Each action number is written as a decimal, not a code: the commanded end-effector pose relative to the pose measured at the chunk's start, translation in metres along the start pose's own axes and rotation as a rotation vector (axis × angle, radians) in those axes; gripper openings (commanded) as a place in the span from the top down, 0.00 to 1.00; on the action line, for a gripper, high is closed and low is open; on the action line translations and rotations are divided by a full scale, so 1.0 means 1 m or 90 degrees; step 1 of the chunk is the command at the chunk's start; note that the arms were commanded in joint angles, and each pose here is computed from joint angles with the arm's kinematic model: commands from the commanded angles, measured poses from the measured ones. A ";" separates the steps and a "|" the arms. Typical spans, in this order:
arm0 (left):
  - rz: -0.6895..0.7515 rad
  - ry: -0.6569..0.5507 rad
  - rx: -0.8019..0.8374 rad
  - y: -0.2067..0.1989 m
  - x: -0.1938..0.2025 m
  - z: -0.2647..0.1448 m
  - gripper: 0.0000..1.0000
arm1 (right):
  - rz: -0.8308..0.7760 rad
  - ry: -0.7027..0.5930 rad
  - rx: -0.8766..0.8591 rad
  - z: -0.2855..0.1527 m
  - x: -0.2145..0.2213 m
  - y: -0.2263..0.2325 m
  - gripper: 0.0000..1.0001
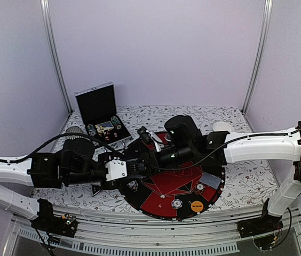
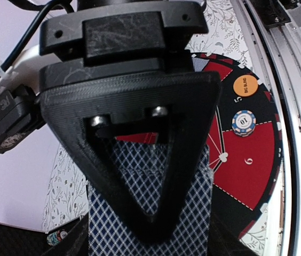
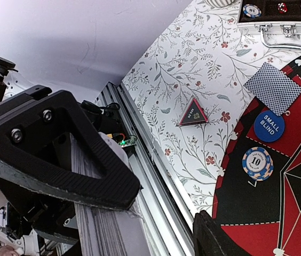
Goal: Distribute texas hold em gaming equipment
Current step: Pick up the poker card from the face-down deck piles, then distribute the poker card in the small blind area.
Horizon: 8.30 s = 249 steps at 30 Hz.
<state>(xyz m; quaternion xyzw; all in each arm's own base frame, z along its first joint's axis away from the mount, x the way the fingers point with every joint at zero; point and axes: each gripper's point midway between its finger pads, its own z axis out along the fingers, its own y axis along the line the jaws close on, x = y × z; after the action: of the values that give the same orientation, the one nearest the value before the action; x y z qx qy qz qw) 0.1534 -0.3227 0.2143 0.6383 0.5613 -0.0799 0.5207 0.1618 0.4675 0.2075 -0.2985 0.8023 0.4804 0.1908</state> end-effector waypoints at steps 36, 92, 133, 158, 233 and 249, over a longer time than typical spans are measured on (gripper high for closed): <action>-0.010 0.007 -0.027 0.011 0.007 0.003 0.42 | -0.023 -0.023 0.038 -0.034 -0.008 0.004 0.62; -0.013 -0.001 -0.023 0.011 0.005 0.001 0.43 | -0.044 -0.002 -0.062 0.006 -0.021 0.026 0.68; -0.027 0.017 -0.023 0.015 0.014 0.002 0.43 | -0.020 -0.024 0.028 -0.016 -0.014 -0.001 0.63; -0.023 0.024 -0.025 0.015 0.017 0.004 0.44 | -0.017 -0.022 0.075 -0.044 -0.012 -0.001 0.71; -0.027 0.032 -0.013 0.013 0.020 0.005 0.44 | -0.053 -0.222 0.093 -0.184 -0.065 0.027 0.98; -0.046 0.020 -0.062 0.037 0.015 -0.008 0.44 | 0.023 -0.143 0.031 -0.050 -0.113 -0.110 0.98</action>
<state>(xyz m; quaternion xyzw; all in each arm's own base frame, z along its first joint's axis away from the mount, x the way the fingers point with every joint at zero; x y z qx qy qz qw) 0.1756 -0.3056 0.2065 0.6194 0.5911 -0.0591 0.5133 0.3077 0.3677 0.2143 -0.1792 0.8414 0.4149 0.2962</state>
